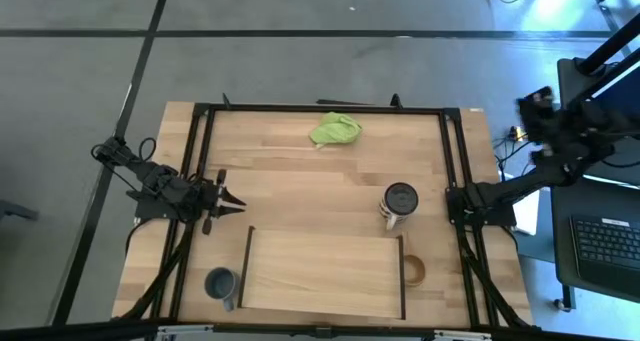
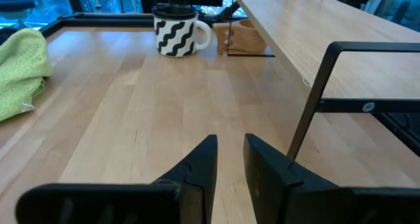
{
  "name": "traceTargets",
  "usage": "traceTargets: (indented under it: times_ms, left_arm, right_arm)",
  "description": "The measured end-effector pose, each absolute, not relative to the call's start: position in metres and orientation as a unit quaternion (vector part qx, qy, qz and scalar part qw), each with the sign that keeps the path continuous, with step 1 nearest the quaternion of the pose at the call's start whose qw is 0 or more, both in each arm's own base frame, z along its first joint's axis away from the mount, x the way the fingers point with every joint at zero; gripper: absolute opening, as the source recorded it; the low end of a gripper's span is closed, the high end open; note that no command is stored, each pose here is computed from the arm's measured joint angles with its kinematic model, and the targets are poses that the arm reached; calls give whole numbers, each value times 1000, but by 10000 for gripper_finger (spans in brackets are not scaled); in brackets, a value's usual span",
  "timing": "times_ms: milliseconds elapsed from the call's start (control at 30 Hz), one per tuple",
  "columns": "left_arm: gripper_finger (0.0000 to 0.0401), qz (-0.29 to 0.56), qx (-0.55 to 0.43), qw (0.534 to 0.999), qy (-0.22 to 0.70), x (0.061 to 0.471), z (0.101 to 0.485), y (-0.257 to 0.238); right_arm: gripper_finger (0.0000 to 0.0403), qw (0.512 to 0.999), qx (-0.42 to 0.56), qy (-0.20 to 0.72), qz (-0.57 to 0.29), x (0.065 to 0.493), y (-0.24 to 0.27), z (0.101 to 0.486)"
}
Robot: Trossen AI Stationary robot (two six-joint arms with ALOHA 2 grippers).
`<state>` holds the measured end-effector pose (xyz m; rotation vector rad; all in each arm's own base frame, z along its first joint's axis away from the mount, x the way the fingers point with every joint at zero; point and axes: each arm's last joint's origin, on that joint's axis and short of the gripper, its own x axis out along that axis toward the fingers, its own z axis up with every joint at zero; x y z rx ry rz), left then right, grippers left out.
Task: Stack small to large cups/mugs on shelf
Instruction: Put the brown mug on the shelf
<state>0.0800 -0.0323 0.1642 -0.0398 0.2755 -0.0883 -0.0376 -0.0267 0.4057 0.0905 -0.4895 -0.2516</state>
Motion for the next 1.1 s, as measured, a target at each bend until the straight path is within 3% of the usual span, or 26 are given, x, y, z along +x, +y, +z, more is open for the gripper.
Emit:
traceTargets:
  times_ms: [200, 400, 533, 667, 933, 1100]
  left_arm:
    - [69, -44, -20, 989, 137, 80, 164, -32]
    - [69, -44, -20, 989, 137, 80, 164, -32]
    - [69, -44, -20, 989, 137, 80, 164, -32]
    - [69, -44, -20, 989, 137, 80, 164, -32]
    - [69, -43, -20, 989, 137, 80, 164, -32]
    - [69, -43, -20, 989, 137, 80, 164, -32]
  right_arm:
    - [113, 982, 14, -34, -185, -1, -19, 419]
    - [113, 954, 3, 152, -258, 21, -15, 435]
    - [113, 914, 58, 271, -296, 25, -13, 430]
    - [113, 908, 175, 277, -262, 41, -5, 423]
    - [113, 804, 338, 379, -308, 59, 4, 370]
    - [113, 711, 432, 453, -322, 69, 12, 339]
